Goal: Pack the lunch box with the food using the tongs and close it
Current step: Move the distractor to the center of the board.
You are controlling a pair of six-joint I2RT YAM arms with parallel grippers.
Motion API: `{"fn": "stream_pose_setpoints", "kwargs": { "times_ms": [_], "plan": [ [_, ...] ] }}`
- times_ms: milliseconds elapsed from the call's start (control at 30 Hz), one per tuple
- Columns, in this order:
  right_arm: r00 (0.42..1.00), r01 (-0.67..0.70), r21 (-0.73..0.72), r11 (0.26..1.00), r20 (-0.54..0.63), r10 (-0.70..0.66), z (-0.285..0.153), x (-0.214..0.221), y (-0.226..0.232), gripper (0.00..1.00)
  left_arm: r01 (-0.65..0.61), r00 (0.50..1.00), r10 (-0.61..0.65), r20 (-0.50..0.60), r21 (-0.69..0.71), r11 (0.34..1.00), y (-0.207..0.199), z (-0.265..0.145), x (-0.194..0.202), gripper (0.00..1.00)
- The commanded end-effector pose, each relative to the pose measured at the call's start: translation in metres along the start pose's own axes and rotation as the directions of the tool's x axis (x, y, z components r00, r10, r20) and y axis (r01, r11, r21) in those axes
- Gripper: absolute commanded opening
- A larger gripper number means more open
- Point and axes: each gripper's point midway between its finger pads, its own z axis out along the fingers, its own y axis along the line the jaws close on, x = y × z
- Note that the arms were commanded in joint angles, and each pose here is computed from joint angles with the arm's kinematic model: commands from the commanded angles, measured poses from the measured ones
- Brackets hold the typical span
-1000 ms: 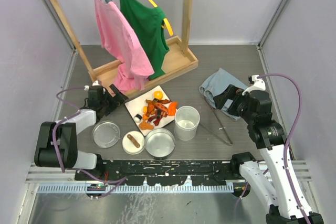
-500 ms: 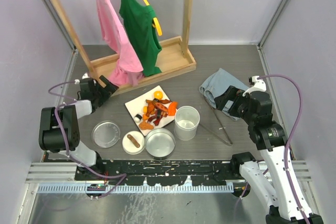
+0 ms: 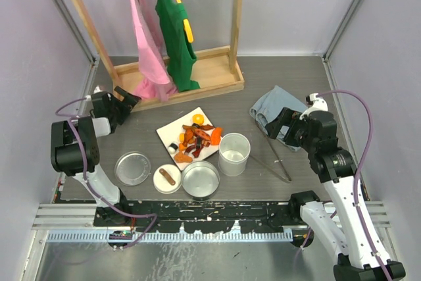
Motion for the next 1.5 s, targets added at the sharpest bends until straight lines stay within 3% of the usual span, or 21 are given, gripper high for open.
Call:
{"fn": "stream_pose_setpoints", "kwargs": {
  "times_ms": [0,267,567,833,1067,1467],
  "plan": [
    [0.999,0.025,-0.034,0.999,0.036,-0.023,-0.005,-0.012,0.009,1.0,-0.007,0.993,0.0,0.114,0.064,0.998,-0.01,0.01,-0.039,0.98],
    [1.0,0.021,-0.066,0.998,0.019,-0.02,-0.002,-0.016,0.017,1.0,0.027,0.994,-0.042,0.105,0.141,0.99,-0.021,0.028,-0.046,0.98],
    [0.999,0.021,-0.056,0.998,0.045,-0.019,-0.011,-0.01,0.011,1.0,0.078,0.988,-0.085,0.129,0.056,0.995,0.005,0.001,-0.045,0.98],
    [0.999,0.014,-0.051,0.999,0.039,-0.012,-0.01,-0.007,0.009,1.0,0.069,0.991,-0.077,0.11,0.068,0.995,-0.001,-0.021,-0.038,0.98],
    [0.999,0.021,-0.047,0.999,0.035,-0.019,-0.01,-0.003,0.007,1.0,0.103,0.991,-0.113,0.068,0.139,0.985,-0.006,0.008,-0.038,1.0],
    [0.998,0.044,-0.004,0.999,0.036,-0.044,-0.014,-0.002,-0.002,1.0,0.123,0.981,-0.15,0.125,0.2,0.972,-0.01,0.038,-0.064,0.93]
  ]
}}
